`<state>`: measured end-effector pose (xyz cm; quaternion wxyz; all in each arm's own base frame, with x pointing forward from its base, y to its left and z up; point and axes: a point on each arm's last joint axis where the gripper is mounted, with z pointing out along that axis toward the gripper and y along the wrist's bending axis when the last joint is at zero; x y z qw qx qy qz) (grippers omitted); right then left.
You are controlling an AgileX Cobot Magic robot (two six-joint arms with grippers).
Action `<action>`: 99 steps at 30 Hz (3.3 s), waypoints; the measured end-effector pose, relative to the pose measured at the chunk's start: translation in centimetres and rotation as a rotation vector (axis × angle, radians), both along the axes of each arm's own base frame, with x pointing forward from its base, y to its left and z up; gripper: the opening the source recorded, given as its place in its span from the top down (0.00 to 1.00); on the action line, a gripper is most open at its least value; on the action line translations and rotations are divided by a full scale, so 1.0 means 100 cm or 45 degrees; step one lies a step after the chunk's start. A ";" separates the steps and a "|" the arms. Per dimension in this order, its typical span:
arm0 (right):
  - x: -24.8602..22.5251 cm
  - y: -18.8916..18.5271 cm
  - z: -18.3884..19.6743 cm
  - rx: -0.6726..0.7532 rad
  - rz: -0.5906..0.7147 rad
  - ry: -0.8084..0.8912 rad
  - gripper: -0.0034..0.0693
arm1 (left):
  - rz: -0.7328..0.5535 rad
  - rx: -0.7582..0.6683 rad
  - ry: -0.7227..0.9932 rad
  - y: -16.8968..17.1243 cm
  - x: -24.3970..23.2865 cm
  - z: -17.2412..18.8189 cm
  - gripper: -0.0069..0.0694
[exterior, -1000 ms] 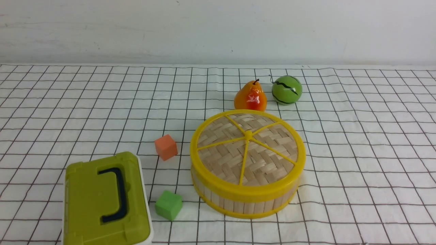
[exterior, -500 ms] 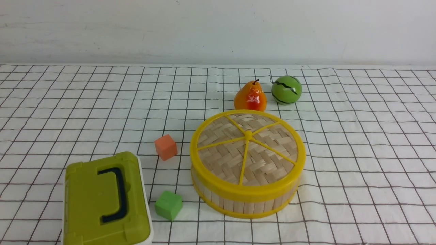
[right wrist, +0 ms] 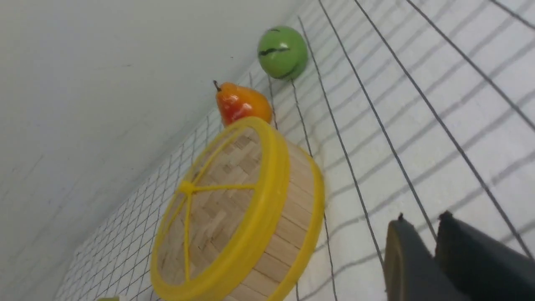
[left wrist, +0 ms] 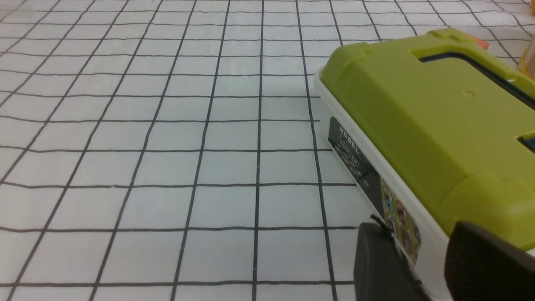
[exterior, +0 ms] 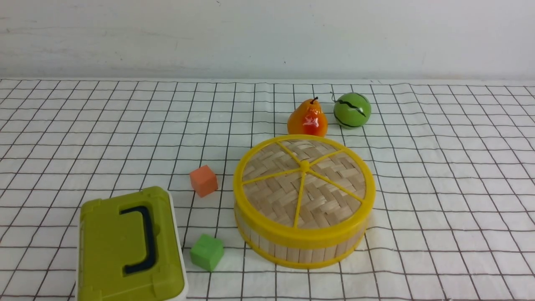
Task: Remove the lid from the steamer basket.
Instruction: Use the right arm to lift the lid of the steamer, then use the right arm to place the steamer lid on the table
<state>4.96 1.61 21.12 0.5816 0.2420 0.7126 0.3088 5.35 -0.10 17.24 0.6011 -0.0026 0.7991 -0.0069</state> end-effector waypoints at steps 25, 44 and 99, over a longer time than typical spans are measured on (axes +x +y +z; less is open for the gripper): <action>0.157 0.073 0.186 -1.308 1.193 0.557 0.97 | 0.000 0.000 0.000 0.000 0.000 0.000 0.60; 0.296 0.190 0.122 -1.370 1.417 0.691 0.35 | 0.000 0.000 0.000 0.000 0.000 0.000 0.60; 0.311 -0.013 0.032 -1.050 0.602 1.072 0.81 | 0.000 0.000 0.000 0.000 0.000 0.000 0.60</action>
